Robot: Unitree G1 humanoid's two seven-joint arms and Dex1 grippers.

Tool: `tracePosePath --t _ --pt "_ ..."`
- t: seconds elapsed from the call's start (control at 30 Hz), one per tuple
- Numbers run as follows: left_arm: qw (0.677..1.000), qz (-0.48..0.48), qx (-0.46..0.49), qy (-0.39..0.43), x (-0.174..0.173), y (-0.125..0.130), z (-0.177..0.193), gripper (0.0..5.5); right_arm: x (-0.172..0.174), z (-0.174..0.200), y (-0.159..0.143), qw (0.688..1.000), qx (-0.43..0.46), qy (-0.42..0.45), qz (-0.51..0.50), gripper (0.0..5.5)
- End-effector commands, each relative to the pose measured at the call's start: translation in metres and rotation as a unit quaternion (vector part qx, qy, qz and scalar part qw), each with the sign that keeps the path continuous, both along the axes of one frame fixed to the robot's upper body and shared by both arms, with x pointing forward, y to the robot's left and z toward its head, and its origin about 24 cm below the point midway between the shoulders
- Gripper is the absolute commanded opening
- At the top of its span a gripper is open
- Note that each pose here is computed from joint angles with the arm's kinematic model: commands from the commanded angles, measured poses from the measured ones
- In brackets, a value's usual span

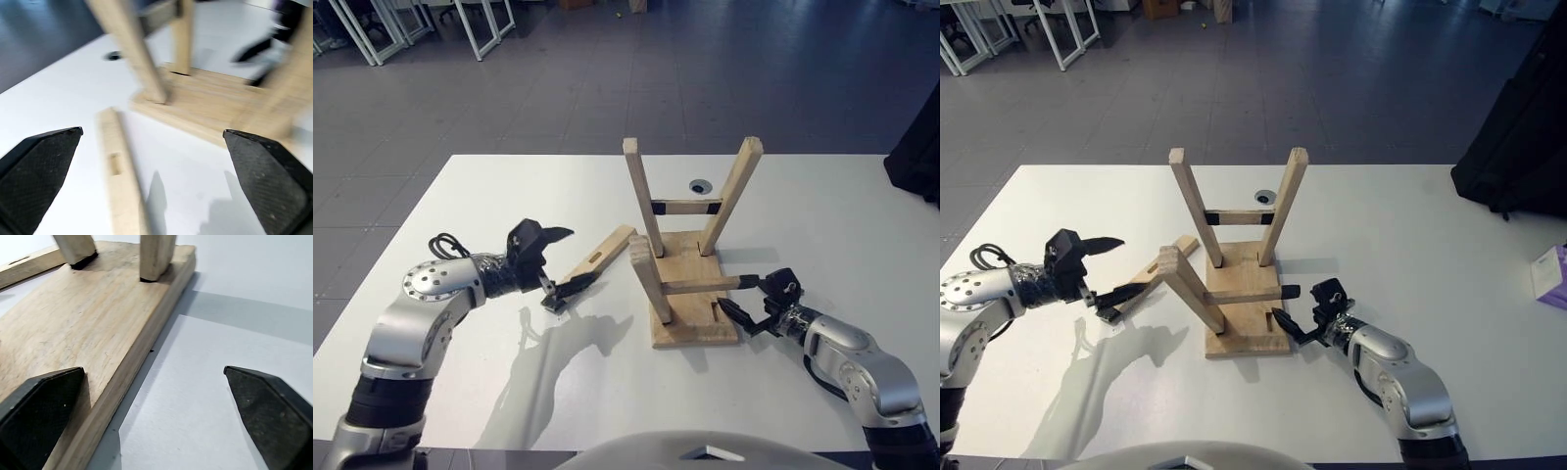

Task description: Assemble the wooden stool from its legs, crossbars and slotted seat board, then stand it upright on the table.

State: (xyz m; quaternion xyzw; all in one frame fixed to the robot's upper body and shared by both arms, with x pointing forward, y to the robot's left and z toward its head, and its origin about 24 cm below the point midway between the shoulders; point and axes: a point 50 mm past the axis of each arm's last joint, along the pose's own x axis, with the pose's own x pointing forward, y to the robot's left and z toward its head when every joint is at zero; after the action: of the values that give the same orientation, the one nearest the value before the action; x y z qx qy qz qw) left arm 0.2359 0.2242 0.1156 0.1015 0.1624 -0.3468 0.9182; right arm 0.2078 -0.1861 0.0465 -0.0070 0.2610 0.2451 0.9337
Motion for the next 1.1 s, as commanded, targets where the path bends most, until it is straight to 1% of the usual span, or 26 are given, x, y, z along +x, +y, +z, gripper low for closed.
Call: tracePosePath --t 0.03,0.2,0.37,0.43,0.5,0.57,0.63,0.67,0.7,0.73,0.83,0.9,0.97,1.03,1.1 --pt "0.995 0.083 0.016 0.058 -0.009 -0.002 -0.027 5.30 0.001 0.002 -0.007 1.000 -0.020 0.006 -0.024 5.27" --pt "0.983 0.113 0.055 0.135 -0.021 0.004 -0.062 5.30 0.004 0.007 -0.002 1.000 -0.016 0.001 -0.013 5.27" --pt "0.978 0.131 0.086 0.138 -0.013 0.018 -0.081 5.30 0.004 0.007 0.001 1.000 -0.014 0.003 -0.005 5.27" --pt "0.978 0.123 0.081 0.150 -0.012 0.019 -0.089 5.30 0.008 0.016 0.003 1.000 0.007 -0.007 -0.012 5.27" --pt "0.978 0.108 0.055 0.171 -0.018 0.018 -0.095 5.04 0.017 0.032 0.003 0.998 0.056 -0.024 -0.031 5.27" --pt "0.976 0.094 0.037 0.193 -0.026 0.017 -0.099 4.64 0.028 0.049 -0.005 0.992 0.099 -0.044 -0.058 5.27" --pt "0.974 0.082 0.026 0.209 -0.036 0.014 -0.104 4.29 0.035 0.057 -0.019 0.991 0.096 -0.052 -0.078 5.27" --pt "0.973 0.080 0.022 0.215 -0.040 0.013 -0.106 4.13 0.036 0.057 -0.024 0.992 0.085 -0.051 -0.084 5.27" --pt "0.972 0.076 0.019 0.221 -0.043 0.012 -0.107 4.02 0.035 0.054 -0.031 0.994 0.052 -0.048 -0.086 5.27" --pt "0.971 0.075 0.019 0.224 -0.045 0.012 -0.108 3.79 0.033 0.050 -0.035 0.995 0.020 -0.043 -0.083 5.27" --pt "0.970 0.082 0.026 0.229 -0.046 0.014 -0.108 3.42 0.018 0.033 -0.045 0.995 -0.092 -0.014 -0.044 5.27" --pt "0.969 0.086 0.031 0.229 -0.045 0.015 -0.109 2.99 0.008 0.022 -0.047 0.991 -0.134 0.009 -0.019 5.27" --pt "0.969 0.093 0.030 0.227 -0.045 0.014 -0.110 2.62 0.001 0.016 -0.044 0.988 -0.151 0.023 0.006 5.27" --pt "0.969 0.102 0.026 0.222 -0.044 0.013 -0.111 2.37 -0.004 0.012 -0.037 0.986 -0.160 0.030 0.030 5.27" --pt "0.969 0.116 0.020 0.215 -0.042 0.012 -0.111 2.09 -0.009 0.008 -0.024 0.986 -0.151 0.032 0.054 5.27"
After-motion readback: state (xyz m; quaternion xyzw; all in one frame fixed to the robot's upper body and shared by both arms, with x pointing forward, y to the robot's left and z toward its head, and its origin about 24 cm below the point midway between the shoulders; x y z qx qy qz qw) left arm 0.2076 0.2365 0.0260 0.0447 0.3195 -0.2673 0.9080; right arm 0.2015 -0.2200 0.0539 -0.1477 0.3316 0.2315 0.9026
